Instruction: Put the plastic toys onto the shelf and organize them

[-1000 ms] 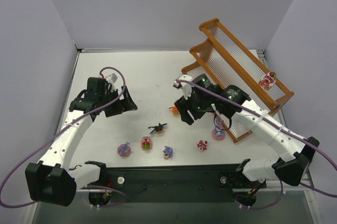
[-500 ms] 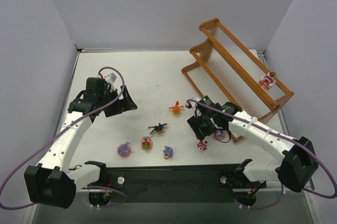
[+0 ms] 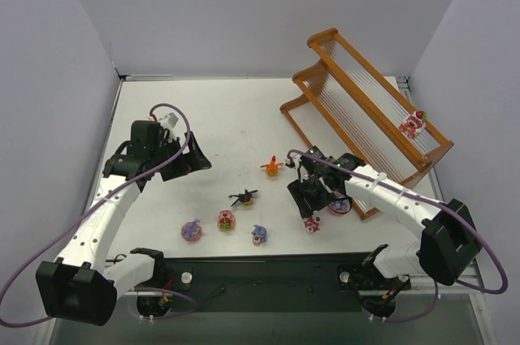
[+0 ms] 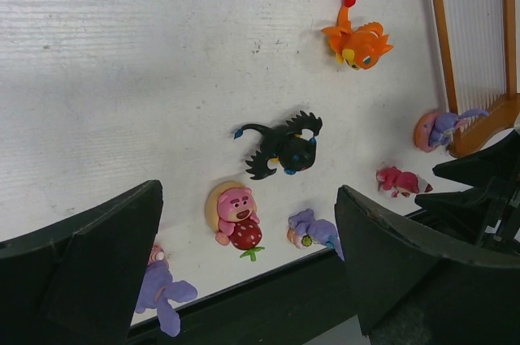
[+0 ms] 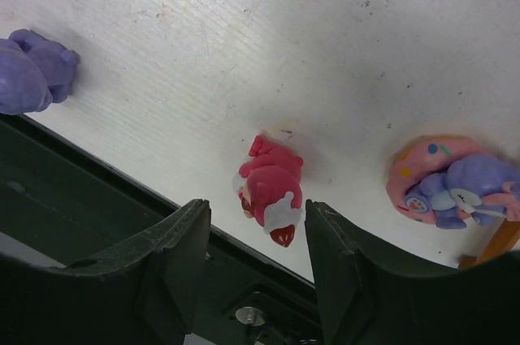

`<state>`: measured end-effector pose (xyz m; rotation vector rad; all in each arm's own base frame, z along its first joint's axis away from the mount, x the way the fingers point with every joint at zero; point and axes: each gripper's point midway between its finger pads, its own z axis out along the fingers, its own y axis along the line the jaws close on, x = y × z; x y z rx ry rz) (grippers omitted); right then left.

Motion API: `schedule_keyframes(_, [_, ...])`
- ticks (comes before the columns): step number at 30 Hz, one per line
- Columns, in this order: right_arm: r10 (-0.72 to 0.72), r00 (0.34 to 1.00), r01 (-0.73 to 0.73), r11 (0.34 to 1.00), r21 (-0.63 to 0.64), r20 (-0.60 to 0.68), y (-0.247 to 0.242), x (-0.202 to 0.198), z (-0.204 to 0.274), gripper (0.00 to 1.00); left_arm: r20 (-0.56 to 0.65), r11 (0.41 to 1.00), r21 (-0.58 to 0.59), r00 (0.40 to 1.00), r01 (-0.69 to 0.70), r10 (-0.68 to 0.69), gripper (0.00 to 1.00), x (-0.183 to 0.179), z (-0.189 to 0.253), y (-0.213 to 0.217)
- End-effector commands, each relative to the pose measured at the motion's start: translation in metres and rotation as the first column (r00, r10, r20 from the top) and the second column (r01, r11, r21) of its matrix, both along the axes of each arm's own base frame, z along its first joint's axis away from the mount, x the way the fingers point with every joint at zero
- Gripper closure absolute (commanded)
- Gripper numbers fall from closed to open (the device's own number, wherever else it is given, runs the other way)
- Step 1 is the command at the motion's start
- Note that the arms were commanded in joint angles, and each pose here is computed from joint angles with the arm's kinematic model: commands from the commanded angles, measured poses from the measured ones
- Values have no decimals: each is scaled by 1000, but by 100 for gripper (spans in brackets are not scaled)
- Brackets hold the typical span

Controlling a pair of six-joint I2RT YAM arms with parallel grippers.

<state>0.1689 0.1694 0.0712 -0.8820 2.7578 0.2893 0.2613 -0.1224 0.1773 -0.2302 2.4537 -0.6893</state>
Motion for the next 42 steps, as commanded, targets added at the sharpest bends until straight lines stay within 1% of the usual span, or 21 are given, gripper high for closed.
schedule_keyframes(1, [-46,998,46,999,5,-50,1,-9,6,50,34,1000,-14,999,-13,13,3,2,7,1])
schedule_keyframes(15, [-93,989,86,994,-59,-116,-9,-20,-11,49,22,1000,-24,1000,-15,15,3,2,4,0])
schedule_keyframes(20, [-130,980,119,990,-80,-150,-9,-25,-16,49,23,1000,-25,1000,-15,16,3,1,6,0])
schedule_keyframes(33, [-202,970,182,972,-146,-136,-22,-29,-28,51,26,999,-31,999,-18,19,3,-1,6,1])
schedule_keyframes(36, [-213,970,195,968,-156,-114,-24,-25,-27,57,31,999,-32,999,-17,18,3,-1,8,1])
schedule_keyframes(37, [-220,970,202,965,-164,-102,-25,-23,-27,67,27,999,-30,999,-18,19,3,-1,7,2])
schedule_keyframes(39, [-223,970,206,965,-164,-94,-25,-21,-27,78,30,999,-28,999,-19,20,3,-1,7,2])
schedule_keyframes(40, [-230,970,214,963,-166,-84,-24,-18,-26,88,28,999,-30,999,-19,20,3,-1,7,2])
schedule_keyframes(42, [-234,970,221,962,-158,-67,-22,-14,-22,96,26,999,-28,999,-18,19,3,-2,7,3])
